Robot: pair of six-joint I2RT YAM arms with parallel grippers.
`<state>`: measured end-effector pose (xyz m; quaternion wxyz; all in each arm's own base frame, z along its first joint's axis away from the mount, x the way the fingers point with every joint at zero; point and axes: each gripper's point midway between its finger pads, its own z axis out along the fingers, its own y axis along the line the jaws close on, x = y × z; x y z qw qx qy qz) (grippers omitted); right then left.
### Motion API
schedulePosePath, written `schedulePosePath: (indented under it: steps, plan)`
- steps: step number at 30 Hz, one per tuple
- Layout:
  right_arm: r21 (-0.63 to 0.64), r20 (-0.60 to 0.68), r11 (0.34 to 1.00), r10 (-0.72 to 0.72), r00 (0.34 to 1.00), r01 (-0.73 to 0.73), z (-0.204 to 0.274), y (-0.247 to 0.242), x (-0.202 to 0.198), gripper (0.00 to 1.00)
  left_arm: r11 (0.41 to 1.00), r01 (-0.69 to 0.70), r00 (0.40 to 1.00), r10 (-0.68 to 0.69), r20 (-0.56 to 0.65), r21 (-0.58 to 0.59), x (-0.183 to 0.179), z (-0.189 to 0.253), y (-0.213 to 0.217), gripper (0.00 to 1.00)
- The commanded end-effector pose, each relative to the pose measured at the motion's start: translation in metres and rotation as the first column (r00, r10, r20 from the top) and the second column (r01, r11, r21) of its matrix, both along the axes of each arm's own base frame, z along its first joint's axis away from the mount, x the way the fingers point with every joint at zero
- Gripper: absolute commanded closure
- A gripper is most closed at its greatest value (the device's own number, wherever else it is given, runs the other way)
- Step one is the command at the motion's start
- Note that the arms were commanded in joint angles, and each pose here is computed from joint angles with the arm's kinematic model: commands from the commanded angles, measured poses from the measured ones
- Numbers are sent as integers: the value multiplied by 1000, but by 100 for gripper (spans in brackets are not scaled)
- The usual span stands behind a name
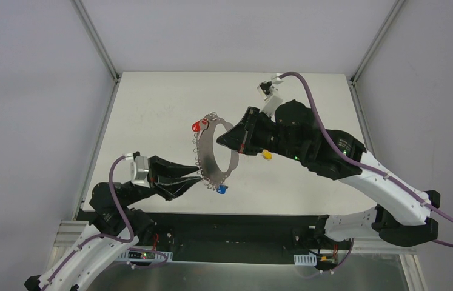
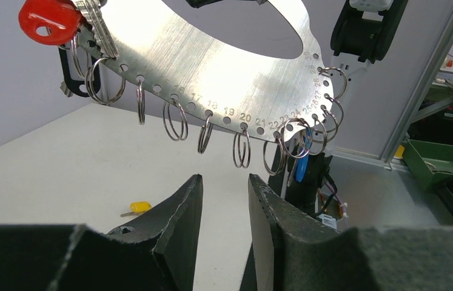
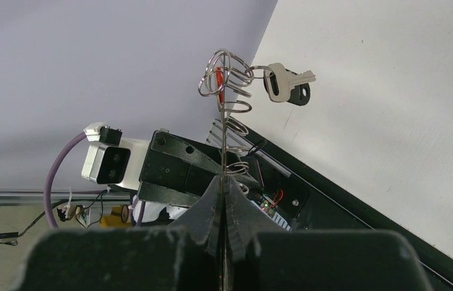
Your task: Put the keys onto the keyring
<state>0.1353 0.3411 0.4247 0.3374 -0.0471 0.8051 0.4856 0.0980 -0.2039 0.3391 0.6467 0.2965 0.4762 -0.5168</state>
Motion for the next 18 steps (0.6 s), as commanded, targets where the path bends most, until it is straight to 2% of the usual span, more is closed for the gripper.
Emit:
schedulePosePath:
  steps: [1,18]
  plan:
    - [118,35,993,7,999,-11,33,-4,-3,100,998,35,996,-31,83,-56,-11,28,1,68]
    - [104,29,995,-9,1000,6,27,2,2,100,990,116,988,-108,106,-77,-24,38,-2,73]
